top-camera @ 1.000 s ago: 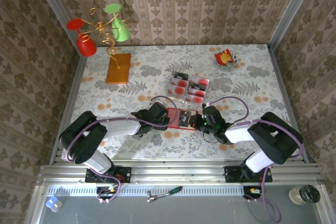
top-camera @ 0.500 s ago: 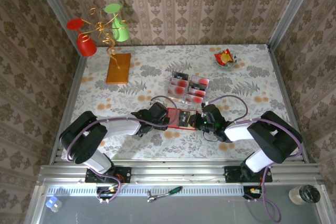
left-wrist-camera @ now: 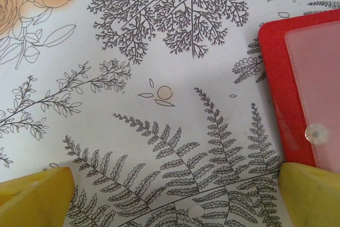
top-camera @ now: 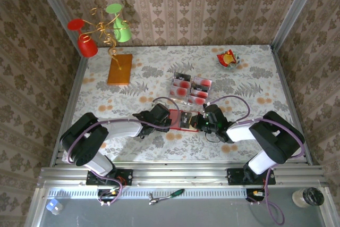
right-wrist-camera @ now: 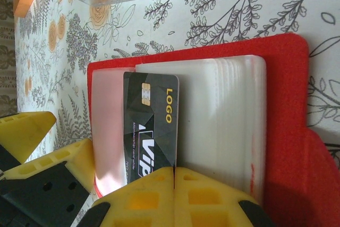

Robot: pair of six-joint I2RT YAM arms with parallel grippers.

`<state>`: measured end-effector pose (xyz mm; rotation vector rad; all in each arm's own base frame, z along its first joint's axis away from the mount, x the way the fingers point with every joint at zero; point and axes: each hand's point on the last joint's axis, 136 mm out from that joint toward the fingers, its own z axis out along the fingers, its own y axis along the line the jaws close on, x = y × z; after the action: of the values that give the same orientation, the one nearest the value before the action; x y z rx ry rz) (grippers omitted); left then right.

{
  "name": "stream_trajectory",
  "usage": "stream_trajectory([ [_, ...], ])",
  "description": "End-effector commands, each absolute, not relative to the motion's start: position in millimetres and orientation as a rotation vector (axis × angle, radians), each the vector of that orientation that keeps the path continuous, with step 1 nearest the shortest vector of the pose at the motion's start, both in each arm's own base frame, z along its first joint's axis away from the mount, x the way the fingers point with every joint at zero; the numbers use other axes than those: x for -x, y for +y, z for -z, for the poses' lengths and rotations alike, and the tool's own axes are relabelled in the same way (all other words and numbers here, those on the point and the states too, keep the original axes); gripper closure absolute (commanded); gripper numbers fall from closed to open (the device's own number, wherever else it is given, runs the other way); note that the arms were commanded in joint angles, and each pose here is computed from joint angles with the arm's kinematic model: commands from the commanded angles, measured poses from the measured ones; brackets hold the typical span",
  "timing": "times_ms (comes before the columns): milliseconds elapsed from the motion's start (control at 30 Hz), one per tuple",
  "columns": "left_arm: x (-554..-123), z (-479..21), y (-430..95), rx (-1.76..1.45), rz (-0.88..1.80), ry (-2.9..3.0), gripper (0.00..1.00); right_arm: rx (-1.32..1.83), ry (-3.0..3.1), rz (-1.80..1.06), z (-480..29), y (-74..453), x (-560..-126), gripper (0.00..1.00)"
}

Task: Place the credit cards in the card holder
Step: Insert the credit card into the card slot.

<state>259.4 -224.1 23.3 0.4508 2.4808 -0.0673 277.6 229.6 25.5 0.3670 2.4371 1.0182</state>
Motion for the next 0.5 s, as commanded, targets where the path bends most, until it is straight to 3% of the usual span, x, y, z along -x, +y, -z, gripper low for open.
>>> stream_trajectory([
  [0,-259.5,-22.5,-223.5,-0.451,0.039,2.492,0.00,-0.416,2.575,-0.910,1.2,211.9,-255.4,1.00],
  [467,-259.0,-22.2,-223.2,-0.446,0.044,2.492,0.00,-0.401,2.637,-0.888,-7.8,216.0,-258.0,1.00],
])
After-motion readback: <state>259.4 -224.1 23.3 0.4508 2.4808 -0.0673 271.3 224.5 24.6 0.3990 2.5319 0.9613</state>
